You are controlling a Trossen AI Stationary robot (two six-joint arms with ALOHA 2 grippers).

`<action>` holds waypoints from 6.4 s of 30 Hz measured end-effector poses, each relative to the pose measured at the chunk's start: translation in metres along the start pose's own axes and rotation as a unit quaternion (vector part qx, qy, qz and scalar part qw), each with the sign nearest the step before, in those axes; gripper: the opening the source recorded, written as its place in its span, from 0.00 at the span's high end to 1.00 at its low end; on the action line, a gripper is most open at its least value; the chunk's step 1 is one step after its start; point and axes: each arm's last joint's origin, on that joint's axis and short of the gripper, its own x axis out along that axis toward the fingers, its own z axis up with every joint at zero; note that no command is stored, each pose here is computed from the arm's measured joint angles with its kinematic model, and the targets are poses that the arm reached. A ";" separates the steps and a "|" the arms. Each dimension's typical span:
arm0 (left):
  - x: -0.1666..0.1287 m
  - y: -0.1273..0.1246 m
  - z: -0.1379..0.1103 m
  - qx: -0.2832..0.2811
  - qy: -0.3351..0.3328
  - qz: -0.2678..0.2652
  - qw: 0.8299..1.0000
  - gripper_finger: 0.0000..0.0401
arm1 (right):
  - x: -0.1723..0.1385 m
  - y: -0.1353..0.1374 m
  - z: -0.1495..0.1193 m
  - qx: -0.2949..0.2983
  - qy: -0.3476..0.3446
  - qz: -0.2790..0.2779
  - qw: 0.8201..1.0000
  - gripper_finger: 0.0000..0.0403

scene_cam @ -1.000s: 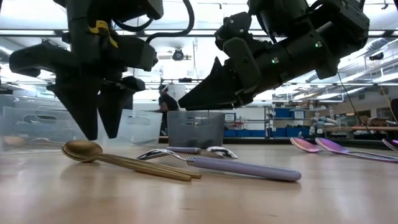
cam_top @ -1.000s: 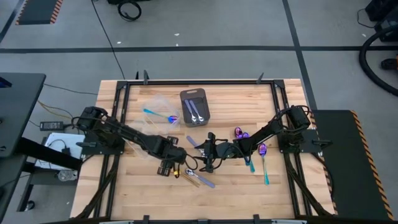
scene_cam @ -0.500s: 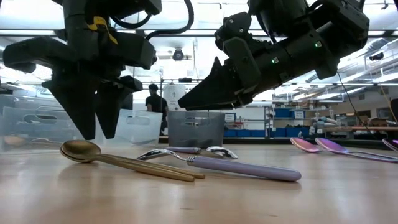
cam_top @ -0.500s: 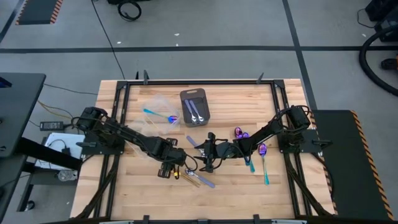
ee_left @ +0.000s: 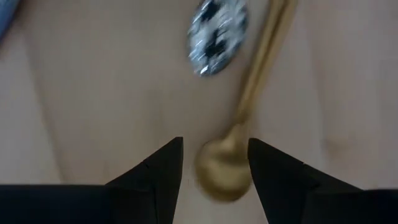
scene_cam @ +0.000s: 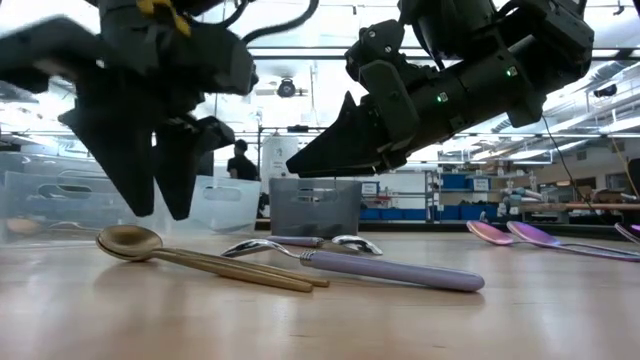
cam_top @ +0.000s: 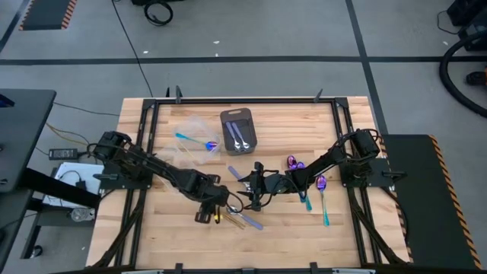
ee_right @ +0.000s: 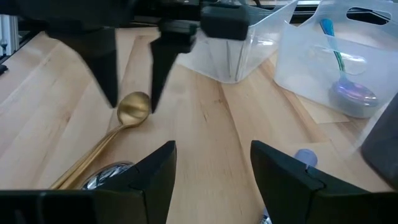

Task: Sort silverware by color (type)
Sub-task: Put the gold spoon into the bottom transparent bin

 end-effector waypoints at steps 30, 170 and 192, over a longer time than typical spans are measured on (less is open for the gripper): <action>0.016 -0.022 0.011 0.046 -0.071 0.035 0.996 0.53 | -0.002 -0.010 -0.002 0.004 0.038 -0.045 0.998 0.47; -0.136 0.036 -0.133 0.081 -0.056 0.272 0.957 0.96 | -0.002 -0.008 0.003 0.010 0.016 -0.027 0.999 0.47; -0.123 0.062 -0.139 0.142 0.040 0.232 0.961 0.96 | -0.002 -0.008 0.004 0.011 0.012 -0.026 1.000 0.47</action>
